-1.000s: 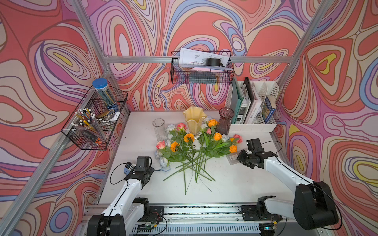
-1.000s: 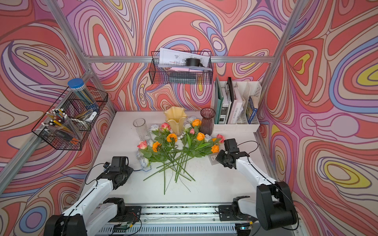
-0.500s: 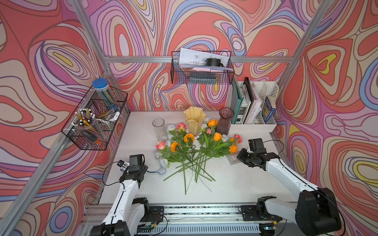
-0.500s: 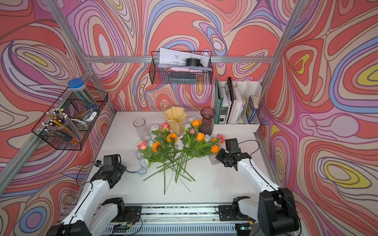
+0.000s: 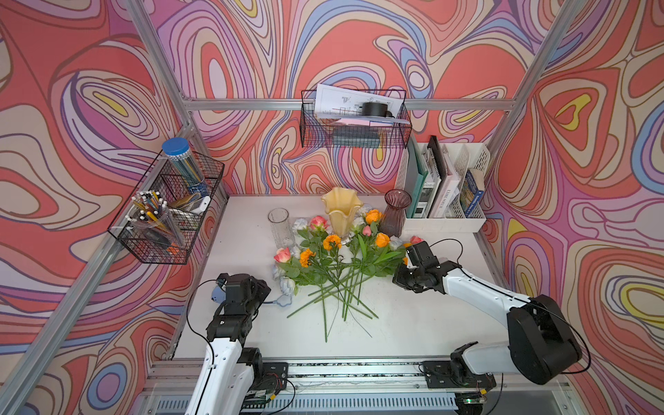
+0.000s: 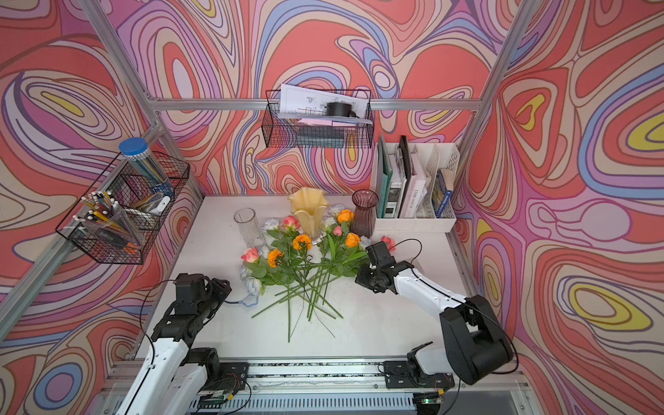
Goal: Arrange the flowers in different vases according to their colors
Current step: Move the distractor to the center of the board.
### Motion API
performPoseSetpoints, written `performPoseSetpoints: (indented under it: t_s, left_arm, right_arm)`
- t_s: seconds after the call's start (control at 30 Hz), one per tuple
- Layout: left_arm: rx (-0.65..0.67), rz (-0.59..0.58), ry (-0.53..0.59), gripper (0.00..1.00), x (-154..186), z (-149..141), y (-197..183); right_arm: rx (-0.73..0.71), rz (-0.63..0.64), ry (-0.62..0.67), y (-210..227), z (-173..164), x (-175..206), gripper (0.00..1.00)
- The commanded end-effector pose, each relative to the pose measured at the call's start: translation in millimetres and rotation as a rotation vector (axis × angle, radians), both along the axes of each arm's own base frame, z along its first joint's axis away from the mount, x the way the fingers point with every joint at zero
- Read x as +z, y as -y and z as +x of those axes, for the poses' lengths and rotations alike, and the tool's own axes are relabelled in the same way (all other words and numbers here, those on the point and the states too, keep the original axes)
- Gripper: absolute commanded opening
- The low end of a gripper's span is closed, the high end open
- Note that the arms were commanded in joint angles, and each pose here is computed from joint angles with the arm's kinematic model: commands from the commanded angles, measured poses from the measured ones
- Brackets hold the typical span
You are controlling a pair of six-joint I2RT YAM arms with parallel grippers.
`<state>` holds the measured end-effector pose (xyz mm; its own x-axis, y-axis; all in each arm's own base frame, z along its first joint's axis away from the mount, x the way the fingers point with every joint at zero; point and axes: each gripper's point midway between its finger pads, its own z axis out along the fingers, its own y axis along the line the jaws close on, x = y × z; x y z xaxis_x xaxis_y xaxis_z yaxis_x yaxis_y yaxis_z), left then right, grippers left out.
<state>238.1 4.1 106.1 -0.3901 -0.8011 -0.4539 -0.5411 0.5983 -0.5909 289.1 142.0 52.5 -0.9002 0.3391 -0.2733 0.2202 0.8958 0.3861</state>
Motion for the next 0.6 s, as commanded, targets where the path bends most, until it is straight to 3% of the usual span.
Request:
performPoseSetpoints:
  t_s: [0.0, 0.13, 0.37, 0.47, 0.57]
  left_arm:
    - [-0.070, 0.010, 0.058, 0.53, 16, 5, 13]
    - [-0.183, 0.049, 0.146, 0.54, 36, 15, 34]
    - [-0.547, 0.156, 0.331, 0.56, 77, 31, 112]
    - [-0.662, 0.157, 0.342, 0.56, 77, 35, 141]
    - [-0.798, 0.160, 0.345, 0.57, 70, 35, 173]
  right_arm:
    - [-0.049, -0.108, -0.025, 17, 5, -14, 0.00]
    - [-0.103, -0.195, -0.045, 38, 11, -26, 0.00]
    - [-0.265, -0.373, -0.004, 111, 18, -11, 0.00]
    - [-0.218, -0.341, 0.071, 107, 29, 11, 0.00]
    - [-0.085, -0.156, 0.153, 57, 38, 31, 0.06]
